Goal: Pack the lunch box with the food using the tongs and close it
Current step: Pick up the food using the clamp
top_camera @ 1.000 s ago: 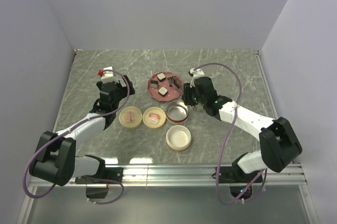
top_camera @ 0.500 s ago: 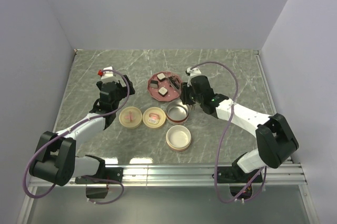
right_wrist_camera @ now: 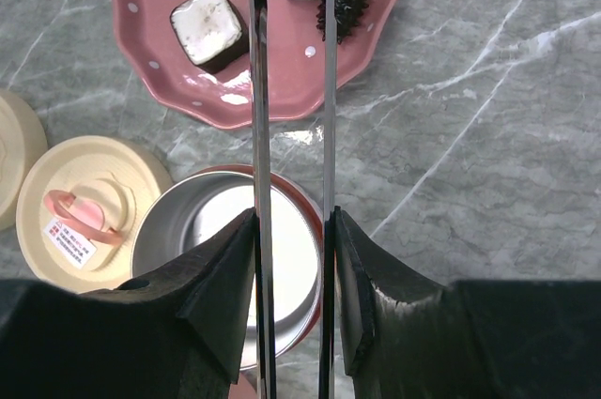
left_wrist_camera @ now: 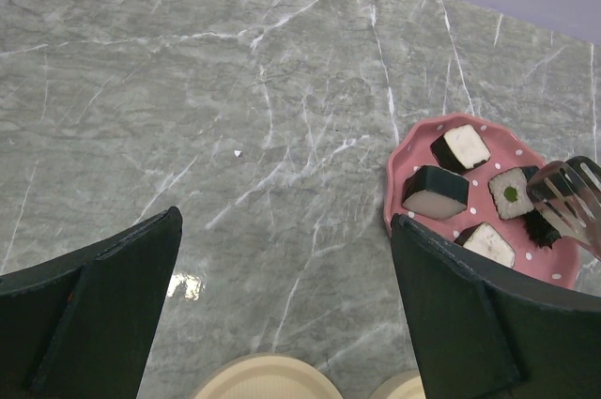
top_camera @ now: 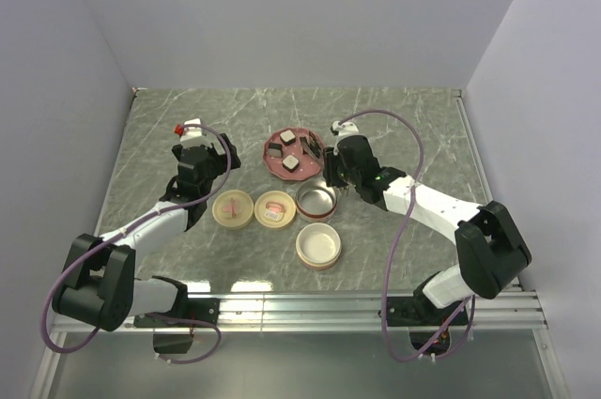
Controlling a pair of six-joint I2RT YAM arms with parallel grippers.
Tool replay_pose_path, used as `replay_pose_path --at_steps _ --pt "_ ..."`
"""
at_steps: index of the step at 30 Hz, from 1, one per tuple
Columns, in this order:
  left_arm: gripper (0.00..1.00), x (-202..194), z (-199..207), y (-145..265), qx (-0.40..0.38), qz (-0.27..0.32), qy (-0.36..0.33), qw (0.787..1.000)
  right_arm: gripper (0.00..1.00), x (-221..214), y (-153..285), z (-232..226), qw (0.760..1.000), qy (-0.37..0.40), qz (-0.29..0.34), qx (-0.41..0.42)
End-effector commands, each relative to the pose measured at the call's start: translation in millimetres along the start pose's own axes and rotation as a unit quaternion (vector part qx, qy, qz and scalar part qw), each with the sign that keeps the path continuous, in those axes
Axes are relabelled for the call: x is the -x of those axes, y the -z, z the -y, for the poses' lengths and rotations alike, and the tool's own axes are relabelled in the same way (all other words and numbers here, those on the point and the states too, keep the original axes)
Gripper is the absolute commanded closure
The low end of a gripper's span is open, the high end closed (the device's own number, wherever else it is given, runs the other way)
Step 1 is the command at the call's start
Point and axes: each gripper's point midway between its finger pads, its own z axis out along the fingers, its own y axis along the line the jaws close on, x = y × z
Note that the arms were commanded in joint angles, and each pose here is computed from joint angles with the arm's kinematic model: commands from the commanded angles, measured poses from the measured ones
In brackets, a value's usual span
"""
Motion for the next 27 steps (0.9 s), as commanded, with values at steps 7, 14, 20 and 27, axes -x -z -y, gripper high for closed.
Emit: replay_pose_path --at_steps 7,14,20,27 --pt "0.01 22 9 -3 -0.007 0.026 0.012 1.000 0.56 22 -1 -14 1.000 0.012 0.018 0.008" --pt "0.00 22 10 -4 -0.006 0.026 0.011 1.000 0.56 18 -4 -17 1.000 0.020 0.009 0.003" --pt "0.01 22 9 -2 -0.008 0.027 0.012 1.000 0.57 15 -7 -13 1.000 0.020 -0.003 -0.012" --pt "0.01 23 9 -2 -0.007 0.029 0.013 0.999 0.97 16 -11 -12 1.000 0.021 -0.003 -0.021"
